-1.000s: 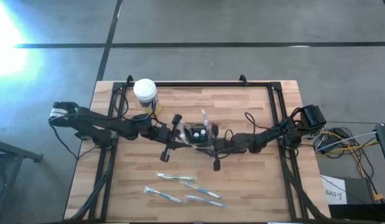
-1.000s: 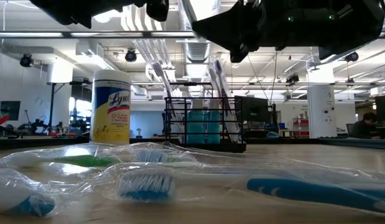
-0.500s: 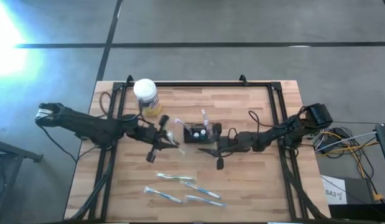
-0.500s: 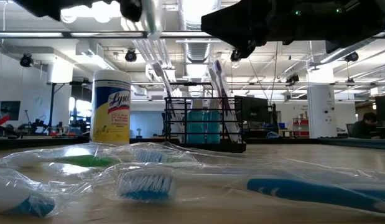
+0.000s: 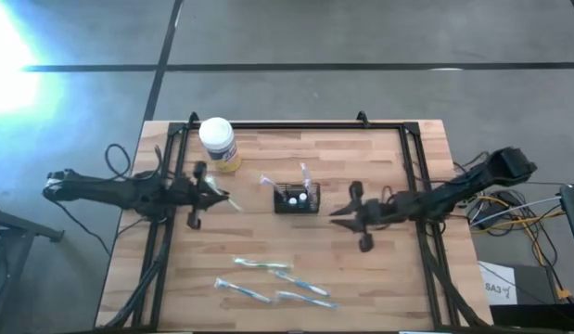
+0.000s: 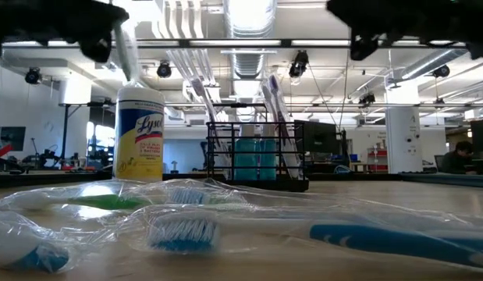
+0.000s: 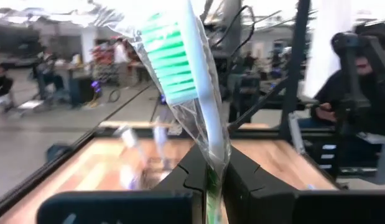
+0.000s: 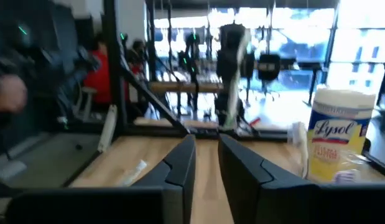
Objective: Pick & Place toothbrushing station
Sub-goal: Put the top green toothbrush into the wire organizer
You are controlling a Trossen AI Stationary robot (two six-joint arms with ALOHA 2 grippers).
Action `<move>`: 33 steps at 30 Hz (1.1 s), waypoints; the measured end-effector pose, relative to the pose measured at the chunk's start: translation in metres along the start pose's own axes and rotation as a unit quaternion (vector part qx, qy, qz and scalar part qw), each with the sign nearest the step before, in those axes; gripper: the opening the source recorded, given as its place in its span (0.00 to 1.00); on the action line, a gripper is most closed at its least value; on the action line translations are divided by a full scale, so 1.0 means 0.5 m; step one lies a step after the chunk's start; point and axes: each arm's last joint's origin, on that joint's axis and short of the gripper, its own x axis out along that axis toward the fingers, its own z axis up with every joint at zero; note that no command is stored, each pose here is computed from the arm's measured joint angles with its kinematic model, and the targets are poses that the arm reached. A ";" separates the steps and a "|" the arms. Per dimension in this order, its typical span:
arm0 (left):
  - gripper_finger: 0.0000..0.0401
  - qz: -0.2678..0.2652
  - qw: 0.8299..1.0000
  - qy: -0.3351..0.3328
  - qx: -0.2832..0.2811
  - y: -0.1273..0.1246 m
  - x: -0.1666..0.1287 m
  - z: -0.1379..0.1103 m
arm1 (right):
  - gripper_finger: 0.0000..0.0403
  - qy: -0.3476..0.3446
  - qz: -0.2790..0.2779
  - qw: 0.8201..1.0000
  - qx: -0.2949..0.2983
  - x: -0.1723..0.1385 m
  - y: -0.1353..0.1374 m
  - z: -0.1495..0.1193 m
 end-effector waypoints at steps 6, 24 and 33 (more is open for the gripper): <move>0.06 0.030 0.999 0.016 -0.029 0.007 -0.031 -0.020 | 0.06 -0.069 0.012 0.997 0.016 -0.088 -0.006 -0.014; 0.06 0.050 0.998 0.028 -0.025 0.012 -0.044 -0.073 | 0.02 -0.073 -0.028 0.997 0.017 -0.145 -0.024 -0.038; 0.06 0.051 0.998 -0.045 -0.007 0.010 -0.029 -0.044 | 0.02 -0.073 -0.040 0.996 0.014 -0.145 -0.026 -0.038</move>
